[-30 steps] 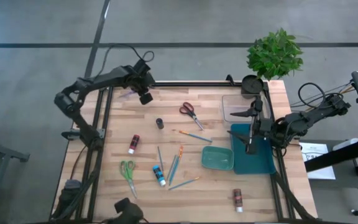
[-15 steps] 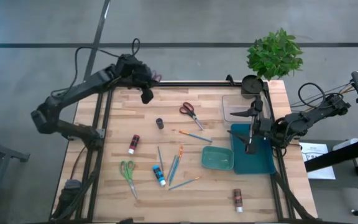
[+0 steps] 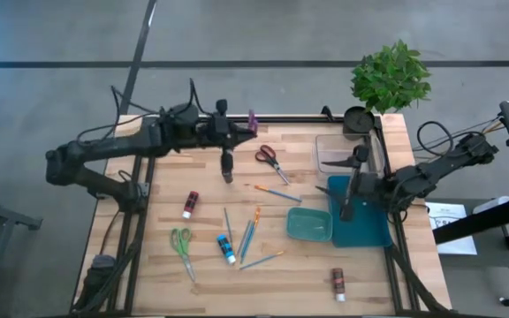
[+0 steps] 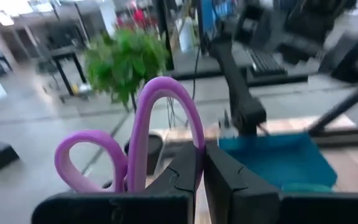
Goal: Pick & Place Paint Supplies
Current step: Put the purple scissors into the transparent bin
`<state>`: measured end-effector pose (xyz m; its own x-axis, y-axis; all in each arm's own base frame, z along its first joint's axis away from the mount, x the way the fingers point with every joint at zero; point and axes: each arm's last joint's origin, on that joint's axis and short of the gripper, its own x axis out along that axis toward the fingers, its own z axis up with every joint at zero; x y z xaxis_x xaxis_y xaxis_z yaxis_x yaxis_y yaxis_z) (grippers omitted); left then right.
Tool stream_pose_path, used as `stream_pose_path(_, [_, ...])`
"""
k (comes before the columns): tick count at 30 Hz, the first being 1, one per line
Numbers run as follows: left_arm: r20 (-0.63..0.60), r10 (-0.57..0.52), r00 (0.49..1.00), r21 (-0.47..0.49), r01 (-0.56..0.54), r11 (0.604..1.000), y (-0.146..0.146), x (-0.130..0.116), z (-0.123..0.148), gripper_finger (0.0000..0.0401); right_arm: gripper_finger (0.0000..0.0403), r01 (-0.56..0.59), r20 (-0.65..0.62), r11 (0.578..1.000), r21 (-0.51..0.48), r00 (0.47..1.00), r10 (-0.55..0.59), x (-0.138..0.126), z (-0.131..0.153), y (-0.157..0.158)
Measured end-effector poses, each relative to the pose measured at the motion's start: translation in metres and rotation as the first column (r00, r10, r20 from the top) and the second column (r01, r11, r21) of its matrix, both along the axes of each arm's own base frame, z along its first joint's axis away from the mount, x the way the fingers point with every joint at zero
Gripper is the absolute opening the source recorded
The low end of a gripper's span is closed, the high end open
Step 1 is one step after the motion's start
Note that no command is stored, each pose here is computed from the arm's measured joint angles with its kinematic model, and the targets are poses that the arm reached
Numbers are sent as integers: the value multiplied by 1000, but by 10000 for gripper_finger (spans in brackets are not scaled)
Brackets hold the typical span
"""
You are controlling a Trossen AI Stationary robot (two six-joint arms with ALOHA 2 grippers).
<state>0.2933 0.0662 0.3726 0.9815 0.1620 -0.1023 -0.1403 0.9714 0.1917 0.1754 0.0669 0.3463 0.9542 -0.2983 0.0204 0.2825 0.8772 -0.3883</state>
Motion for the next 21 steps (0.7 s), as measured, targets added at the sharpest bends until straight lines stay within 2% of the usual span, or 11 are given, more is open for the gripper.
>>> stream_pose_path(5, [147, 44, 988, -36, -40, 999, -10, 17, 4, 13, 290, 187, -49, 977, -102, 980, -193, 12, -8, 2])
stream_pose_path(12, [285, 62, 957, -138, -23, 990, -5, 44, -8, 13, 290, 260, -36, 951, -170, 962, -269, 28, -11, 8])
stream_pose_path(17, [340, 43, 939, -167, 15, 986, -8, 60, -19, 13, 290, 346, -49, 921, -180, 932, -360, 41, -18, 1])
stream_pose_path(21, [374, 1, 927, -161, 64, 985, -18, 70, -26, 13, 290, 408, -47, 902, -141, 907, -418, 51, -23, -12])
